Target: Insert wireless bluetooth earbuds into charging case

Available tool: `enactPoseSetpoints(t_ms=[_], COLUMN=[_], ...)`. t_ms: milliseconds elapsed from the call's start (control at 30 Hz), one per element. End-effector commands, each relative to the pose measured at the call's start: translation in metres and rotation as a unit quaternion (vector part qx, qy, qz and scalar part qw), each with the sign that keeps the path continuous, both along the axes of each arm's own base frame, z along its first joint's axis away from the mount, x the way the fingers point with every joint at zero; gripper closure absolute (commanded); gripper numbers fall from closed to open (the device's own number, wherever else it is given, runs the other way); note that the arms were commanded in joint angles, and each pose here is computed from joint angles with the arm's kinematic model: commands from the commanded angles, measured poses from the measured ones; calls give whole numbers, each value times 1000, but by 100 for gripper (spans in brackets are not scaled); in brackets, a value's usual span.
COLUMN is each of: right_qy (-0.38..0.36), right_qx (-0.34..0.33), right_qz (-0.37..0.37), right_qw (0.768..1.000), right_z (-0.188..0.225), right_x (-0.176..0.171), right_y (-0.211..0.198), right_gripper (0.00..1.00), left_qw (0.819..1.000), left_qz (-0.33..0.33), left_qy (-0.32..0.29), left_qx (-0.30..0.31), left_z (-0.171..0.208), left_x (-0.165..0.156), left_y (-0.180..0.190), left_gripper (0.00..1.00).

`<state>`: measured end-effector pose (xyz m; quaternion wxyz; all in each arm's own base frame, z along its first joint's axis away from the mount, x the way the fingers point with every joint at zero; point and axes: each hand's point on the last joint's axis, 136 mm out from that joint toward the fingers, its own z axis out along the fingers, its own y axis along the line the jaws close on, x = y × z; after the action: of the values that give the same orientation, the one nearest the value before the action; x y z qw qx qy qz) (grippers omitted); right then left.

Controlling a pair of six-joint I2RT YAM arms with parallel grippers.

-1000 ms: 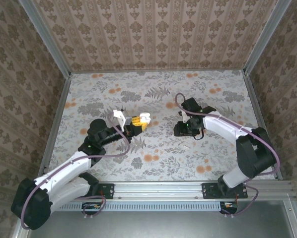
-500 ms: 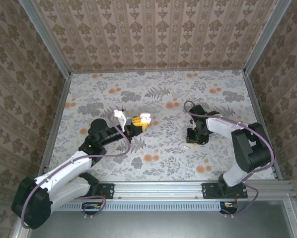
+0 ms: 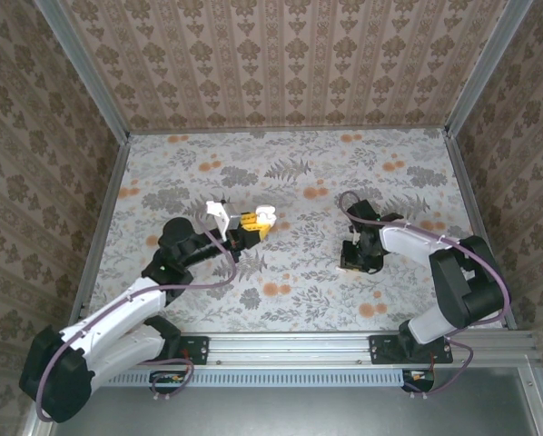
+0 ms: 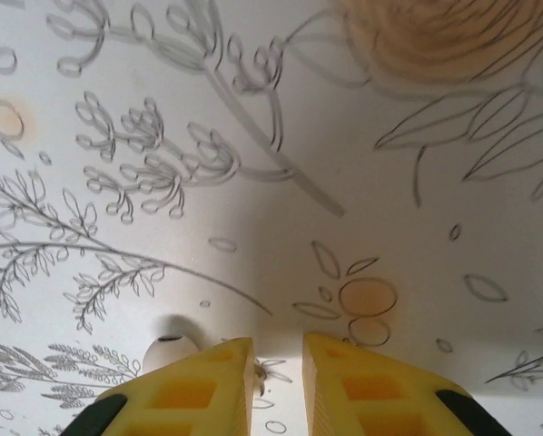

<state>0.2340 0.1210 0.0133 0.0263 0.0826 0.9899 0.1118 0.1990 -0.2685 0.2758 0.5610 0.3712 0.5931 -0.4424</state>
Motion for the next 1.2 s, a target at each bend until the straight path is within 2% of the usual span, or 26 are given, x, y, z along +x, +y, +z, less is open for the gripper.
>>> enactPoseSetpoints(t_ms=[0, 267, 567, 700, 933, 1167], right_qy=[55, 52, 18, -7, -15, -6], right_qx=[34, 58, 36, 38, 58, 50], right_qz=[0, 0, -17, -44, -106, -110], right_qw=[998, 997, 999, 998, 993, 993], right_z=[-1, 9, 27, 36, 22, 11], right_x=[-33, -39, -29, -24, -19, -9], right_y=[18, 37, 28, 24, 25, 29], right_gripper=[79, 80, 79, 74, 65, 58], left_qw=[1000, 1000, 1000, 1000, 1000, 999], left_qz=[-6, 8, 9, 9, 5, -1], left_qy=[-18, -23, -23, -24, -28, -33], left_qx=[-8, -14, -12, -11, -4, 7], left_z=[10, 11, 10, 9, 7, 5], left_x=[-9, -14, -17, -17, -14, -12], left_y=[3, 11, 13, 13, 9, 5], left_gripper=[100, 100, 100, 100, 100, 100])
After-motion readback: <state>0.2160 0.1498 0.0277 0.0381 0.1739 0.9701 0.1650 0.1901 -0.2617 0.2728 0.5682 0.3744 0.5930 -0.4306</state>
